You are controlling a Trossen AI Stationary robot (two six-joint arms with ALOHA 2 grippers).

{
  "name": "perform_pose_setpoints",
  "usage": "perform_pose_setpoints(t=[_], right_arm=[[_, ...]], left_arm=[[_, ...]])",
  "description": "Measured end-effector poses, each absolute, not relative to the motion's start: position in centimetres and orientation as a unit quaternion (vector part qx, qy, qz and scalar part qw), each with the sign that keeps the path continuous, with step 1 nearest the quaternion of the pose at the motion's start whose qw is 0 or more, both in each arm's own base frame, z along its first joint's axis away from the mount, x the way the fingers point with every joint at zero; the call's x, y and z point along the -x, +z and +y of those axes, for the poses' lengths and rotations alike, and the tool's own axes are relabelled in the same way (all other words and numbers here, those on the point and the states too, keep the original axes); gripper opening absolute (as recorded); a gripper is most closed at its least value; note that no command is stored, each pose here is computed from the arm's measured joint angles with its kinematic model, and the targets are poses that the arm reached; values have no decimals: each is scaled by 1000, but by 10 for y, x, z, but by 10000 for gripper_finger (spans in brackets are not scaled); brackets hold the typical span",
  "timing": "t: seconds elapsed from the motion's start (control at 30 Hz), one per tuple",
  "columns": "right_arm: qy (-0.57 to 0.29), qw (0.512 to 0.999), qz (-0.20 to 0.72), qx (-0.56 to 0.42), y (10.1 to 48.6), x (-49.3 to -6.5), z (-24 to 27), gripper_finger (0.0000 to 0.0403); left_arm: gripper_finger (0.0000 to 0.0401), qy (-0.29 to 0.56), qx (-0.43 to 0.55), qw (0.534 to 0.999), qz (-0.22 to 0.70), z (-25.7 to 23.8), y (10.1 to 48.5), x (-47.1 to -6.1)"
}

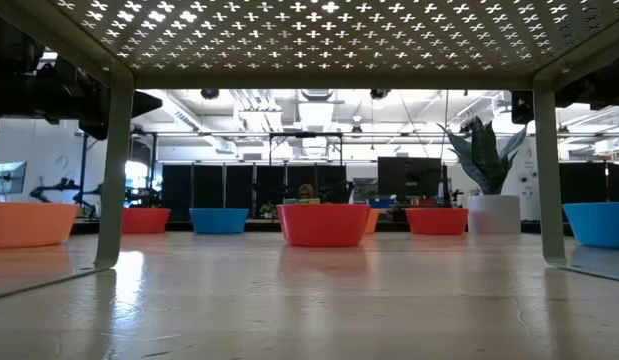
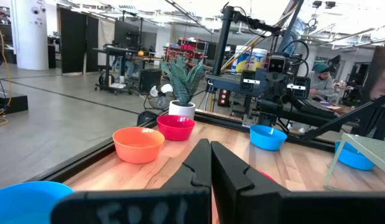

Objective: Pick & Place Mini bowls

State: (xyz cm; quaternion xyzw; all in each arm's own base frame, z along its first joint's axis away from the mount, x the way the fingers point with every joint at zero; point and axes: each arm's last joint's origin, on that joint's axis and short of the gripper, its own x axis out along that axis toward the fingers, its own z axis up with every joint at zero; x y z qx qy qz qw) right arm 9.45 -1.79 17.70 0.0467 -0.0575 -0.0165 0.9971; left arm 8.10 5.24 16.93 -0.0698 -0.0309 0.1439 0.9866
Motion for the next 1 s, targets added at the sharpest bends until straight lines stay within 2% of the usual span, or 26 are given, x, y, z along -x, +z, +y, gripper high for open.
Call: perform_pose_setpoints(t=[1.0], right_arm=[[-16,997,-57,-47,177,-95,-18,8]], left_arm=[[0,144,70,987,-31,52,169,-81]])
